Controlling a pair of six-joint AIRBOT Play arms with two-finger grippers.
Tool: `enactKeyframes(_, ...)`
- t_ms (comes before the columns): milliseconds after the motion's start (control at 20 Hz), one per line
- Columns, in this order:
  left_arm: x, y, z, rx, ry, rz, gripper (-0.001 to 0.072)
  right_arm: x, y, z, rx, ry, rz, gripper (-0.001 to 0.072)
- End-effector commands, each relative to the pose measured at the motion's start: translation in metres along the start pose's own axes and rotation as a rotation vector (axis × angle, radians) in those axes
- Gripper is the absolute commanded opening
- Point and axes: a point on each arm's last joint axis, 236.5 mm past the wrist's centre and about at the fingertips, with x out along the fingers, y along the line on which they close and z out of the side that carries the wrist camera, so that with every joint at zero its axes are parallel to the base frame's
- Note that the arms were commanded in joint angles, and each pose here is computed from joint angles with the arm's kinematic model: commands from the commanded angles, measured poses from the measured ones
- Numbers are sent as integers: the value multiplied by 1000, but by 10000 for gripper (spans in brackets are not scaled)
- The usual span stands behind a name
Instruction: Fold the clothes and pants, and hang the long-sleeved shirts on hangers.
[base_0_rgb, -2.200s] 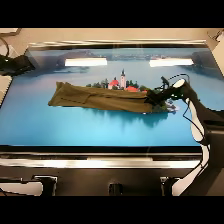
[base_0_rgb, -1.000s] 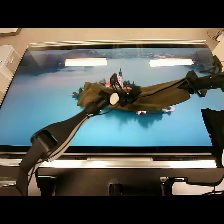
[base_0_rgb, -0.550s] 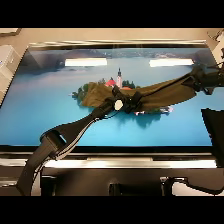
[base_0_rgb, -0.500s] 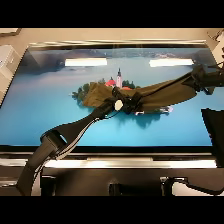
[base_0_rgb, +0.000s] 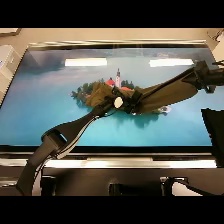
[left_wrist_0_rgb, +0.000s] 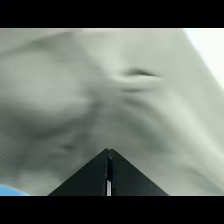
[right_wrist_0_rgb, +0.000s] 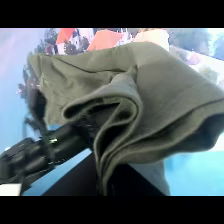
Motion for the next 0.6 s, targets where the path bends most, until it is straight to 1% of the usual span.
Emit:
enactKeyframes(0, -44, -43, 11, 91, -11, -48, 7, 1, 6, 3, 23, -18, 13, 25)
enactKeyframes(100, -88, -72, 29, 231, -37, -73, 8, 11, 19, 5, 27, -28, 27, 25)
enactKeyframes(200, -143, -91, 57, 381, -95, -55, 8, 30, 37, 6, 40, -40, 43, 25)
enactKeyframes(300, -205, -94, 93, 535, -187, 30, 8, 59, 56, 5, 85, -45, 47, 25)
enactKeyframes(400, -268, -85, 127, 670, -265, 148, 9, 93, 76, -4, 120, -28, 60, 25)
enactKeyframes(550, -348, -72, 159, 773, -333, 272, 10, 152, 111, -25, 138, -2, 91, 25)
